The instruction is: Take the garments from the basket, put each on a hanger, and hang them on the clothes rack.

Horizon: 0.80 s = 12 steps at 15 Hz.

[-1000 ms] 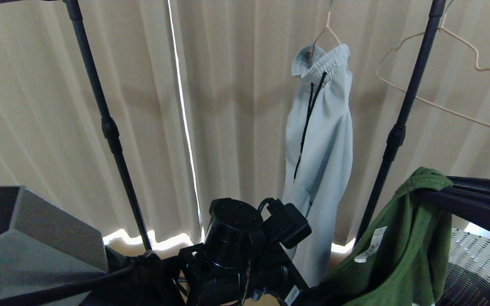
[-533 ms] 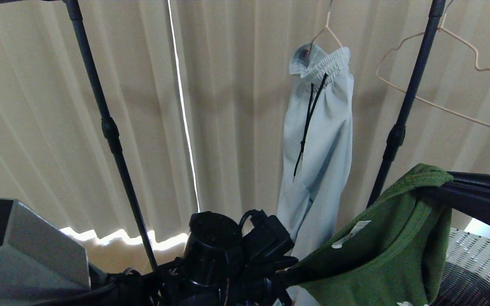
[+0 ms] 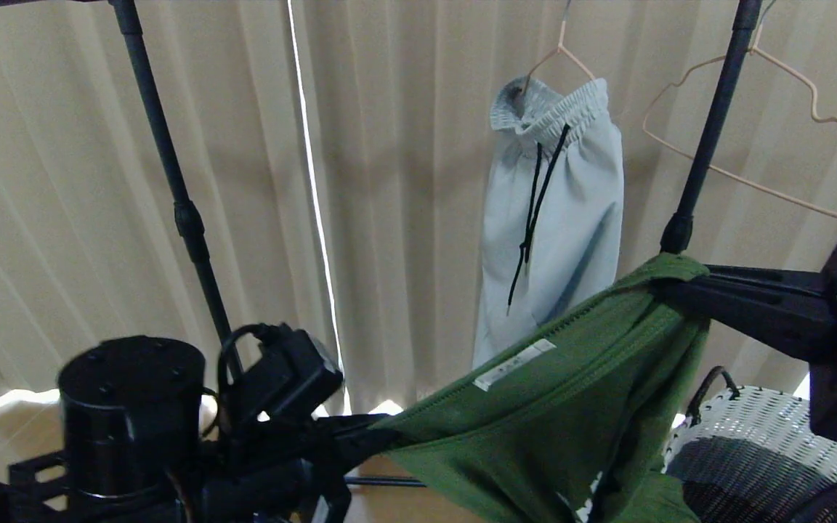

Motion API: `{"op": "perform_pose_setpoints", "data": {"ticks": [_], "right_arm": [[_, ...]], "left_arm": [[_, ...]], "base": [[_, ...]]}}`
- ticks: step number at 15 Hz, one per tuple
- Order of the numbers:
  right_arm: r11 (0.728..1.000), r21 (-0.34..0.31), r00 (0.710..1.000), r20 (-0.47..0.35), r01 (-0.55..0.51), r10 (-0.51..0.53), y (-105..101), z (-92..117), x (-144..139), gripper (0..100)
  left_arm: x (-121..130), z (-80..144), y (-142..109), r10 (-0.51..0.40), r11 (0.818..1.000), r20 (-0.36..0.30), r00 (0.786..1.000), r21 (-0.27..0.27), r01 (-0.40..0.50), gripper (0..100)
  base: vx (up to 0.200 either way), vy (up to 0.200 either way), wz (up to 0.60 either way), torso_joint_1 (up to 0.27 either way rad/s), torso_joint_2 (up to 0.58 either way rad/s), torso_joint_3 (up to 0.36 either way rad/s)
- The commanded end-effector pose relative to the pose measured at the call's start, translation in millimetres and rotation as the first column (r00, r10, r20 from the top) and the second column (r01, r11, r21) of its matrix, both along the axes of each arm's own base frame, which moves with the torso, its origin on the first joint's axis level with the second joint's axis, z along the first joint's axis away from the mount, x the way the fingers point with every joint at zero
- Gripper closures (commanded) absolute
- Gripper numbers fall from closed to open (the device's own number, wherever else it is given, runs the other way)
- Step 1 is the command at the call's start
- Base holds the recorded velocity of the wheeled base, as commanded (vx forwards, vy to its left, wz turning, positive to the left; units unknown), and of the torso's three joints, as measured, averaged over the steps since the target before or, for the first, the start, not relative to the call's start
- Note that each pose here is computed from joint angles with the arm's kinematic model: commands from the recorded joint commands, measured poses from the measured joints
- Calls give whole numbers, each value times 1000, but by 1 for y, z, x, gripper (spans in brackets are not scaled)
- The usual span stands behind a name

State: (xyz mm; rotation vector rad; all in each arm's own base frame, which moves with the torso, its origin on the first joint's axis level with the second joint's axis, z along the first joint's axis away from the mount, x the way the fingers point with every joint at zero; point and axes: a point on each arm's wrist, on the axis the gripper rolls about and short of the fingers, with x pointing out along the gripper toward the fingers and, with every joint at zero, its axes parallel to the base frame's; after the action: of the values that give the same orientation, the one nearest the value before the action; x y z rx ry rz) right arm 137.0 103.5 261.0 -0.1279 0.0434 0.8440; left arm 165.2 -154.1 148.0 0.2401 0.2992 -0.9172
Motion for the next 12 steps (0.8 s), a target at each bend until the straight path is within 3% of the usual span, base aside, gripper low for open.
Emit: {"op": "perform_pose_setpoints", "data": {"ticks": [1, 2, 3, 6, 10, 12], "right_arm": [[998, -35, 997, -38, 60, -61, 9, -9, 21, 100], [995, -41, 995, -38, 91, -93, 11, -9, 24, 100], [988, -46, 988, -33, 148, -149, 14, -7, 30, 100], [985, -10, 985, 3, 173, -173, 13, 7, 31, 100], [970, 65, 968, 79, 234, -239, 2, 27, 37, 100], [961, 87, 957, 100, 264, -272, 0, 38, 47, 100]], "left_arm": [[-16, 77, 44, 131, 985, 129, 983, -130, -114, 100], [-17, 85, 49, 148, 982, 116, 982, -136, -131, 100], [-20, 107, 56, 187, 970, 106, 977, -176, -166, 100], [-11, 147, 71, 290, 937, 177, 941, -251, -242, 100], [-4, 181, 68, 303, 925, 253, 919, -311, -219, 100], [11, 196, 58, 291, 926, 283, 914, -322, -195, 100]], "base": [[0, 0, 0, 0, 0, 0], [0, 0, 0, 0, 0, 0], [0, 0, 0, 0, 0, 0], [0, 0, 0, 0, 0, 0], [0, 0, 0, 0, 0, 0], [0, 0, 0, 0, 0, 0]]}}
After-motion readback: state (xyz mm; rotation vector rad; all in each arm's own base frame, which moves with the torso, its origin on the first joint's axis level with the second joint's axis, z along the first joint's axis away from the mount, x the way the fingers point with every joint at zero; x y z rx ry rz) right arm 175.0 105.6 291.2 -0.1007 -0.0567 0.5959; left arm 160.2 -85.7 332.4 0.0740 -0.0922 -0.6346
